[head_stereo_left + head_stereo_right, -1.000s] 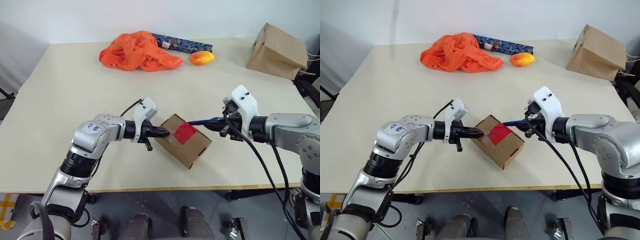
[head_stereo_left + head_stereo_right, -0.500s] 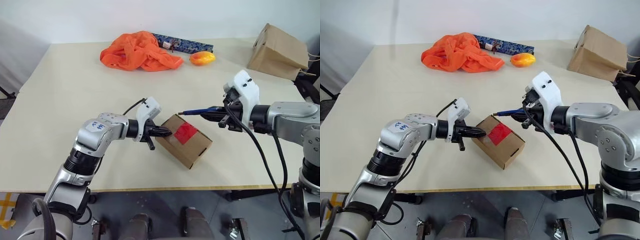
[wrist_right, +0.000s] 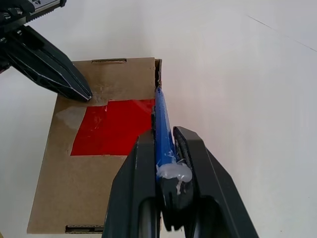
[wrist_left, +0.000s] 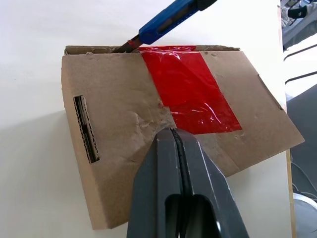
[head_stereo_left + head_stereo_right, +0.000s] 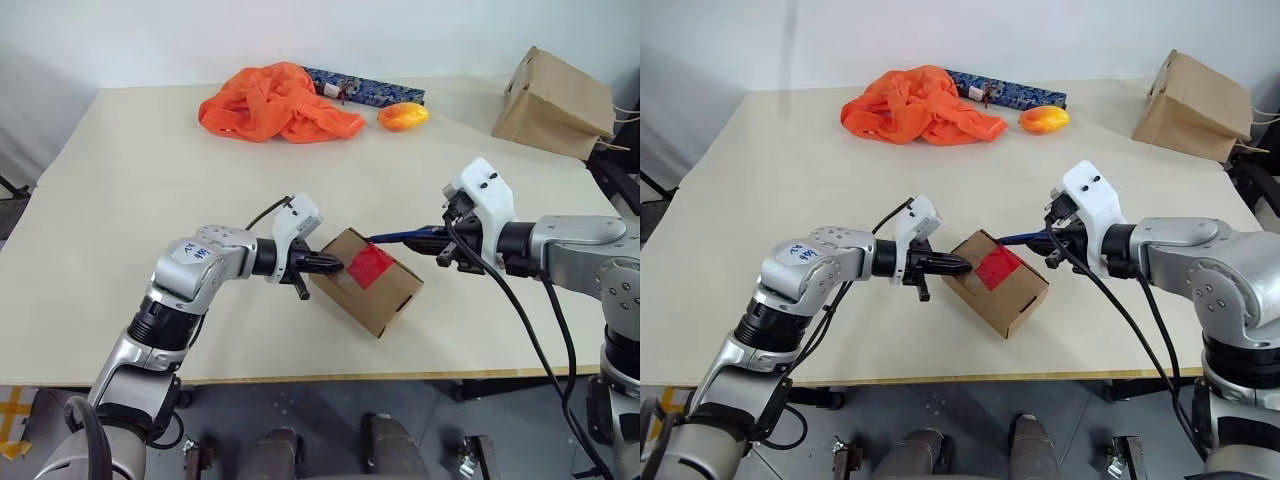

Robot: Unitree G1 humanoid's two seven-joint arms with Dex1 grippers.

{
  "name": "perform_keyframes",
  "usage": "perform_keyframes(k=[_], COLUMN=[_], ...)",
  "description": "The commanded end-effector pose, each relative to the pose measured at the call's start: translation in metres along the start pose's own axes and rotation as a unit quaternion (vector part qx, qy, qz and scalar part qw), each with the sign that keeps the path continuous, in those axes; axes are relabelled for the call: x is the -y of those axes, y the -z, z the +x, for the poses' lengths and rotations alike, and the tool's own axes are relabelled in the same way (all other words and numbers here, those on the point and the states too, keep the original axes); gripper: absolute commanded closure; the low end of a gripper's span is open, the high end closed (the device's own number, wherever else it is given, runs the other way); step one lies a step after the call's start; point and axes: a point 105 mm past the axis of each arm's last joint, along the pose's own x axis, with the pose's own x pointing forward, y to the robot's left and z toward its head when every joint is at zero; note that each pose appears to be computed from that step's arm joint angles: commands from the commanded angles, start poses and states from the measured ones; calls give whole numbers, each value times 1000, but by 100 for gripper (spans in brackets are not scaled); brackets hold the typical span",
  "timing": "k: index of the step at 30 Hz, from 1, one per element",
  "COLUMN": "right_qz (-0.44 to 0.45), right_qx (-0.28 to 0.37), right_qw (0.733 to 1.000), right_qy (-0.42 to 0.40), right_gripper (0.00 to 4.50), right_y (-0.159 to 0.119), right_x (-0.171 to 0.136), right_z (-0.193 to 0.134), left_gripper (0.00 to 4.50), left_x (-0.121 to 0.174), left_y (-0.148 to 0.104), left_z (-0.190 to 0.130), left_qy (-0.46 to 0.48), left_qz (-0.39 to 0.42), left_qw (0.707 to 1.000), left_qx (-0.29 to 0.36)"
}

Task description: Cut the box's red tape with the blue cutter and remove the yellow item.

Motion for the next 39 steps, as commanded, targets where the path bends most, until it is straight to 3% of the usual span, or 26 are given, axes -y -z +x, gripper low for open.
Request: perform_keyframes(k=[1, 12, 23, 32, 39], right_qz=[-30, -25, -29, 5, 38], right_qx=[10, -39, -107, -84, -107], right_qw=[999, 999, 994, 995, 992], right_qy=[-7, -13, -6, -47, -49], right_gripper=[435, 435, 435, 435, 435], right_y=[-11, 0, 18, 18, 30], right_x=[-9, -16, -10, -24, -28], right_z=[-9, -7, -31, -20, -24], left_gripper=[450, 450, 450, 450, 450], left_x=[-6, -2, 1, -5, -10], left_y=[22, 33, 45, 50, 55], left_z=[6, 16, 21, 23, 27], left_qy=[-20, -25, -33, -54, -74], left_qz=[-18, -27, -44, -38, -38], left_qw=[998, 994, 987, 983, 979], left_qx=[-48, -106, -151, -171, -185])
